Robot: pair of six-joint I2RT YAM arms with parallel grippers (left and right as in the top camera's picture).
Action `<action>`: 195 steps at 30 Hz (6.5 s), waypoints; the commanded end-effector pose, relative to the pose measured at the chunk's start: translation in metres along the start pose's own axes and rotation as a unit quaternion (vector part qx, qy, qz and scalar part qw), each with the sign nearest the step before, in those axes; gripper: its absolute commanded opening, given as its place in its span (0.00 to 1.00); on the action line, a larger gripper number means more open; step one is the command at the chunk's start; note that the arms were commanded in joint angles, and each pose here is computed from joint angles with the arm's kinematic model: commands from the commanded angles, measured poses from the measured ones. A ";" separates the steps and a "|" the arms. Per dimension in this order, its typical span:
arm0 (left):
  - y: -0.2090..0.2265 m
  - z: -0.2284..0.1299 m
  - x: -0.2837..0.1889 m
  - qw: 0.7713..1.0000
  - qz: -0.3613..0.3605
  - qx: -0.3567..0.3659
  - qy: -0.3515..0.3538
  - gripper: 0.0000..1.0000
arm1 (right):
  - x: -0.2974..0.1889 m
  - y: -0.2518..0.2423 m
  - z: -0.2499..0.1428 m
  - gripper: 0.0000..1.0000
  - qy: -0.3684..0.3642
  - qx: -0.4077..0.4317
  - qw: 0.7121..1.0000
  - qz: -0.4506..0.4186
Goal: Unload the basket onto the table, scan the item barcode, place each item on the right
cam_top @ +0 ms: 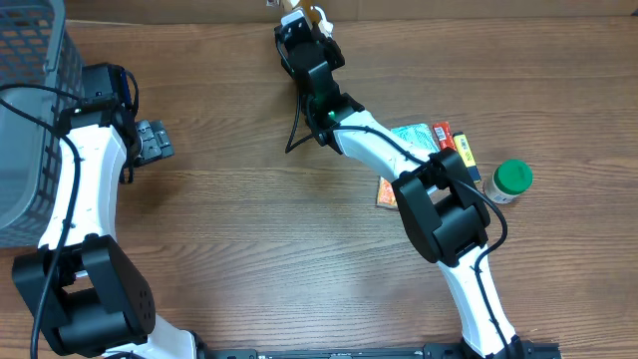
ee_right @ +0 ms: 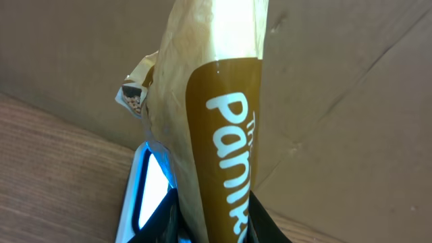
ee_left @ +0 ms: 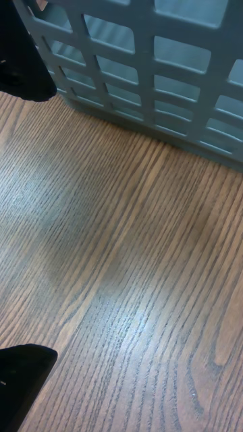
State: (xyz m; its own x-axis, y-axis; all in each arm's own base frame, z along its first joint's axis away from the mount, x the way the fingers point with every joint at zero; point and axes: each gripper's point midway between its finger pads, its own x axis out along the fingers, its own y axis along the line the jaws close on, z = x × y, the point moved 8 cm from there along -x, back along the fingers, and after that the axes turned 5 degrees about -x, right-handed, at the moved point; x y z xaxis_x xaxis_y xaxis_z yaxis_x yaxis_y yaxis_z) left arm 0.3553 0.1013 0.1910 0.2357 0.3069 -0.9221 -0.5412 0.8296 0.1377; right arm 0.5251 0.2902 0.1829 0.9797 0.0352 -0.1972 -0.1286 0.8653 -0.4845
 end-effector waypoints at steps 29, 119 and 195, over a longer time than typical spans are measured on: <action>-0.001 0.005 -0.009 1.000 -0.001 0.001 -0.016 1.00 | -0.151 -0.075 -0.019 0.19 0.352 -0.001 0.884 0.308; -0.001 0.005 -0.009 1.000 -0.001 0.001 -0.016 1.00 | -0.205 -0.195 -0.048 1.00 0.405 0.036 0.896 0.179; -0.001 0.005 -0.009 1.000 -0.001 0.001 -0.017 1.00 | -0.425 -0.228 -0.089 1.00 -0.318 0.176 0.931 0.039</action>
State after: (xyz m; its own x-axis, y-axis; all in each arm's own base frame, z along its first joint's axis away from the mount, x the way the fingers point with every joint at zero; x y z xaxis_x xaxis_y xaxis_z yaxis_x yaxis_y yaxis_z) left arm 0.3553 0.1013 0.1909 0.2359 0.3065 -0.9222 -0.5411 0.8297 0.1374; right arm 0.1169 0.0318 0.3166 0.8801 0.2850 0.3797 -0.2230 0.9542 -0.1994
